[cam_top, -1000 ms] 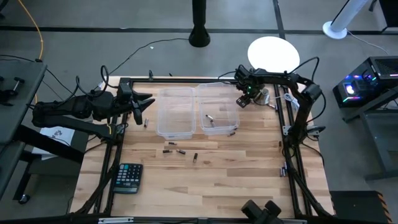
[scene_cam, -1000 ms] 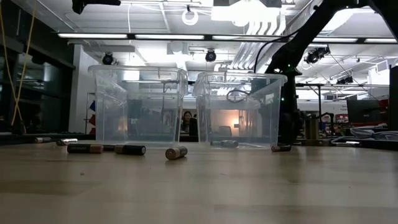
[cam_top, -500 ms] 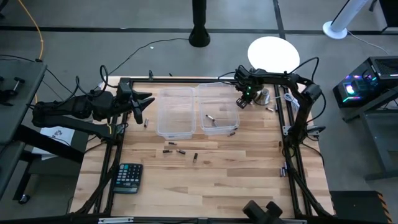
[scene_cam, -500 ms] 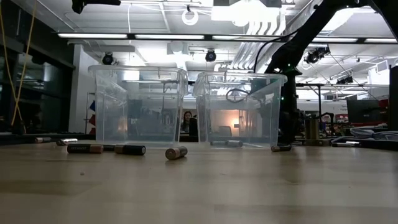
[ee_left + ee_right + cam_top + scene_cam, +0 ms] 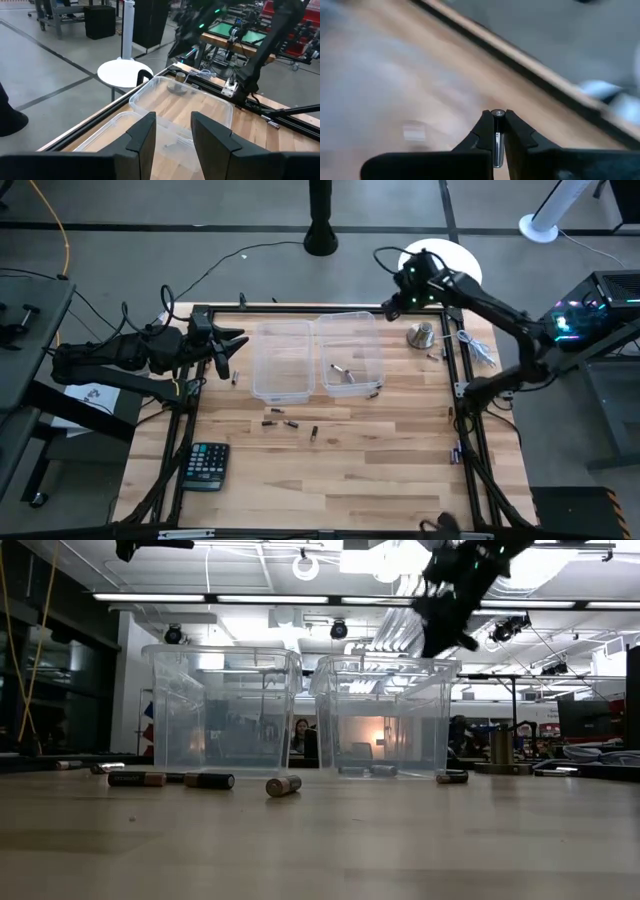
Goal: Sort batteries
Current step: Put silver battery into the right transparent bin
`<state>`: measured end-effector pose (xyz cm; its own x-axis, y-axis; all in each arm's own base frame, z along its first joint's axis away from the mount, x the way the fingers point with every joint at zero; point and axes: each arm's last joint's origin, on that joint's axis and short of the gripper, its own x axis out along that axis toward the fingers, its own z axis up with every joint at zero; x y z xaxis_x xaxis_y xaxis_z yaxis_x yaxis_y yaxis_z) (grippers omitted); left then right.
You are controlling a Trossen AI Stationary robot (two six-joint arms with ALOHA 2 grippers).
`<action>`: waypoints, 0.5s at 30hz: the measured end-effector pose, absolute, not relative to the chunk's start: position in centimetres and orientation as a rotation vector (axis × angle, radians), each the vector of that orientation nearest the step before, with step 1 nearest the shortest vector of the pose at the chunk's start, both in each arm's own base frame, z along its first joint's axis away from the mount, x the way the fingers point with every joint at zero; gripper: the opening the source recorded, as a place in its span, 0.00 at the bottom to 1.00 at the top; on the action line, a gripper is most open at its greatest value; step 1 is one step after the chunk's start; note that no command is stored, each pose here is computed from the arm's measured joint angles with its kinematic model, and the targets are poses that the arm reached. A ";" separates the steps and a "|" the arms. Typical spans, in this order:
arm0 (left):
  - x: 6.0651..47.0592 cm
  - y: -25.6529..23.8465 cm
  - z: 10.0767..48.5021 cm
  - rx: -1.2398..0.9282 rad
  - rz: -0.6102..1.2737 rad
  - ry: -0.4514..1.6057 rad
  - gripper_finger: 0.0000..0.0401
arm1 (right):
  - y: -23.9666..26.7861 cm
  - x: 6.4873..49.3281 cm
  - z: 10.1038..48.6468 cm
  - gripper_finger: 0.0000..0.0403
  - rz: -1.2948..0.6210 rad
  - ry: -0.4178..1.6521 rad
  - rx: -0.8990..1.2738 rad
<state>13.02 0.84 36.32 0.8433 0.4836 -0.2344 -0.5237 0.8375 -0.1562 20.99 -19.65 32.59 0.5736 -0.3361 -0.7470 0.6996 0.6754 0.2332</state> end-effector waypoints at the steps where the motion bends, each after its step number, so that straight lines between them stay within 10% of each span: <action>1: 13.0 0.8 36.3 -0.218 0.536 0.189 0.29 | -18.8 21.4 33.2 0.01 -0.590 0.682 0.573; 8: 13.0 0.8 36.3 -0.217 0.536 0.191 0.29 | -12.0 25.2 33.6 0.04 -0.322 0.699 0.592; 15: 13.0 0.8 36.3 -0.217 0.535 0.191 0.29 | -9.6 26.8 32.8 0.23 -0.439 0.732 0.545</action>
